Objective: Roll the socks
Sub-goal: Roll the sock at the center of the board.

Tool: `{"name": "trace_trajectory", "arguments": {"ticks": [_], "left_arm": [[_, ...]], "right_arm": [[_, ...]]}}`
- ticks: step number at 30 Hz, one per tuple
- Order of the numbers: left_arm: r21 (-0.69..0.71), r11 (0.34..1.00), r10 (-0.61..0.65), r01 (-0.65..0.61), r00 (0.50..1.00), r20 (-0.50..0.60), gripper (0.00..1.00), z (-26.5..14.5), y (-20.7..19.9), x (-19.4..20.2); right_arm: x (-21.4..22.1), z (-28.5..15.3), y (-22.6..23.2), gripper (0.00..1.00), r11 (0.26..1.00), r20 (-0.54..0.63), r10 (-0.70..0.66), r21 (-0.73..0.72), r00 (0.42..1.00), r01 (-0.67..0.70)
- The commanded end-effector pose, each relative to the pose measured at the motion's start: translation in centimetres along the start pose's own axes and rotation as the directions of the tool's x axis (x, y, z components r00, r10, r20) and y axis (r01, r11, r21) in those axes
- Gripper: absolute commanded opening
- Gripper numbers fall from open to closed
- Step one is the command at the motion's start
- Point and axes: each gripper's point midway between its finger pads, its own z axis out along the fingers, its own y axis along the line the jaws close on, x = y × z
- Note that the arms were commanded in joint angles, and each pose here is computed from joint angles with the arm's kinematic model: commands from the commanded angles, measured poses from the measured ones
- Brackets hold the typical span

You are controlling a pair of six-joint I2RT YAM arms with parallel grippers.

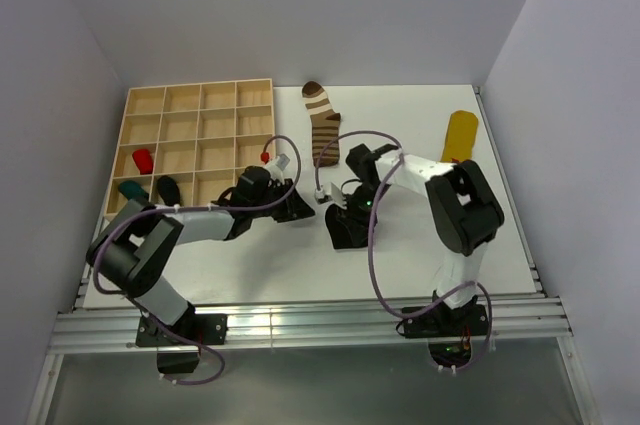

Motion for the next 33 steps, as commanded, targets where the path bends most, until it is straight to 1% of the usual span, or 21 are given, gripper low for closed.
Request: {"name": "trace_trajectory", "arguments": {"ticks": [1, 2, 3, 4, 6, 7, 9, 10, 11, 12, 14, 19, 21, 26, 29, 33], "left_arm": [[0.050, 0.973, 0.216, -0.224, 0.968, 0.130, 0.24, -0.9, -3.2, -1.6], [0.034, 0.965, 0.253, -0.261, 0.956, 0.147, 0.25, -1.0, -3.4, -1.5], [0.035, 0.952, 0.293, -0.303, 0.942, 0.165, 0.27, -1.3, -4.2, -1.5], [0.051, 0.925, 0.365, -0.376, 0.918, 0.155, 0.28, -1.1, -5.2, -0.4], [0.053, 0.894, 0.433, -0.446, 0.887, 0.162, 0.31, -0.9, -6.3, 0.2], [0.060, 0.862, 0.492, -0.503, 0.860, 0.136, 0.32, -0.6, -6.8, 1.5], [0.058, 0.820, 0.561, -0.570, 0.819, 0.120, 0.37, 0.2, -7.3, 2.2], [0.079, 0.804, 0.582, -0.589, 0.807, 0.096, 0.38, 0.6, -7.7, 3.3], [0.091, 0.790, 0.598, -0.606, 0.795, 0.099, 0.39, 0.9, -8.4, 3.2], [0.094, 0.783, 0.611, -0.615, 0.788, 0.076, 0.40, 1.5, -8.1, 3.9], [0.100, 0.763, 0.635, -0.639, 0.769, 0.069, 0.41, 2.1, -8.4, 4.1], [0.061, 0.717, 0.692, -0.694, 0.720, 0.049, 0.44, 3.5, -7.6, 4.5], [0.059, 0.702, 0.709, -0.709, 0.704, 0.035, 0.44, 4.0, -7.2, 4.8], [0.124, 0.689, 0.719, -0.714, 0.695, 0.011, 0.47, 4.2, -7.3, 6.0], [0.155, 0.693, 0.716, -0.704, 0.698, -0.025, 0.47, 4.5, -6.9, 7.1], [0.157, 0.714, 0.696, -0.682, 0.715, -0.058, 0.45, 4.8, -6.0, 7.9]], "right_arm": [[1.1, 0.0, 1.6, 0.20, 0.985, -0.085, 0.081, -0.144, 0.993, -0.093], [0.3, -0.3, 1.1, 0.21, 0.985, -0.080, 0.080, -0.145, 0.994, -0.091], [0.8, 0.1, 1.4, 0.20, 0.974, -0.107, 0.108, -0.185, 0.988, -0.127], [0.4, 0.0, 1.3, 0.21, 0.972, -0.103, 0.114, -0.196, 0.988, -0.133], [-0.2, -0.1, 0.8, 0.21, 0.969, -0.103, 0.123, -0.203, 0.987, -0.142], [-0.4, 0.1, 0.6, 0.21, 0.960, -0.113, 0.141, -0.227, 0.984, -0.164], [-0.6, 0.2, 0.5, 0.21, 0.951, -0.124, 0.169, -0.241, 0.978, -0.195], [-0.4, 0.6, 0.5, 0.21, 0.944, -0.136, 0.179, -0.254, 0.974, -0.209], [-0.7, 0.5, 0.3, 0.21, 0.944, -0.128, 0.179, -0.258, 0.975, -0.207], [-0.7, 0.6, 0.2, 0.21, 0.941, -0.131, 0.186, -0.262, 0.974, -0.215], [-0.7, 0.8, 0.0, 0.21, 0.935, -0.138, 0.197, -0.270, 0.971, -0.229], [-0.7, 1.0, 0.1, 0.21, 0.919, -0.149, 0.217, -0.302, 0.965, -0.254], [-0.6, 1.1, 0.3, 0.21, 0.909, -0.155, 0.227, -0.322, 0.961, -0.266], [-0.4, 1.0, -0.1, 0.21, 0.901, -0.164, 0.244, -0.327, 0.956, -0.286], [-0.5, 1.1, -0.1, 0.21, 0.897, -0.166, 0.249, -0.331, 0.954, -0.291], [-0.6, 1.3, -0.3, 0.21, 0.891, -0.170, 0.263, -0.334, 0.950, -0.306]]}}
